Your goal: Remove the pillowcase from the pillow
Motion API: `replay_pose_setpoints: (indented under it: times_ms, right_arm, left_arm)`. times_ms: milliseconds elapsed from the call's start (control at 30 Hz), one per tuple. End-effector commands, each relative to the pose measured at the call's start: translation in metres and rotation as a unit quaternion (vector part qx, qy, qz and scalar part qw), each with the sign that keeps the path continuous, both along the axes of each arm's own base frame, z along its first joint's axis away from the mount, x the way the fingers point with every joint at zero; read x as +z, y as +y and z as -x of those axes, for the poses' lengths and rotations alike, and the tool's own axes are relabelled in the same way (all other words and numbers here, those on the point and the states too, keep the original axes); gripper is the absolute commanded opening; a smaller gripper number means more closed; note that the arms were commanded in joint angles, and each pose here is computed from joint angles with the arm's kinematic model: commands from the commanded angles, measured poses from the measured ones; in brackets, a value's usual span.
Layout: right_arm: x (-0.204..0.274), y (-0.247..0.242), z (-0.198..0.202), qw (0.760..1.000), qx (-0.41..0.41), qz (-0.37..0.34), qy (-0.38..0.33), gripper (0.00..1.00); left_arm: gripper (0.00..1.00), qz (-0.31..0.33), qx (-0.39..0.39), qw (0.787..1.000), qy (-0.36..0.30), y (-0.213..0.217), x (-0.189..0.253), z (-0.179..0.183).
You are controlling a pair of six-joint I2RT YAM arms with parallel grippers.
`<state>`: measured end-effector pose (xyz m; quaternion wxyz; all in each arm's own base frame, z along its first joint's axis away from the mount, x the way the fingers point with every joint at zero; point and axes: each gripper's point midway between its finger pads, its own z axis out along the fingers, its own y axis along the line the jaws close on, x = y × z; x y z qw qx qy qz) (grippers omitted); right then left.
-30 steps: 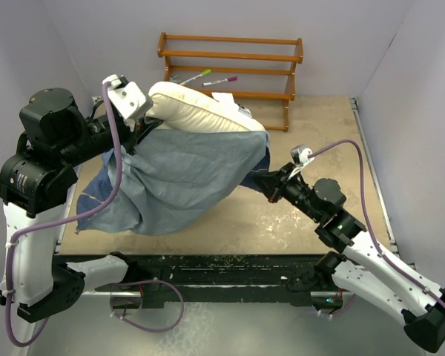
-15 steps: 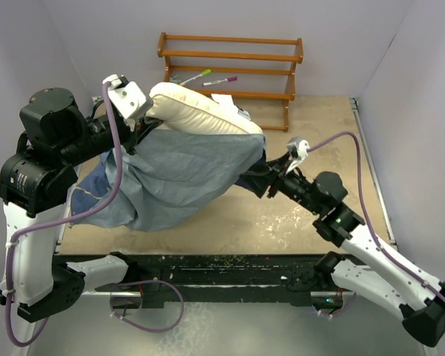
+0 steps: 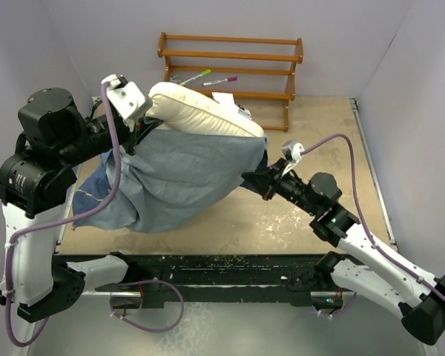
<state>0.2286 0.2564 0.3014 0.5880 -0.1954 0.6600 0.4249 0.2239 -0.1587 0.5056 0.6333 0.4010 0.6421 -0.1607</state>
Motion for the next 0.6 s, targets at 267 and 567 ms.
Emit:
replay_pose_setpoints:
  times_ms: [267,567]
  right_arm:
    - [-0.111,-0.029,0.027,0.991,-0.038,-0.063,0.114,0.0]
    - [-0.111,0.03,0.056,0.988,0.087,0.061,0.108,0.1]
  left_arm:
    - [0.0,0.079,0.003,0.987,-0.14,0.007,0.09,0.014]
    - [0.0,0.111,-0.021,0.986,-0.125,-0.003,0.1,0.018]
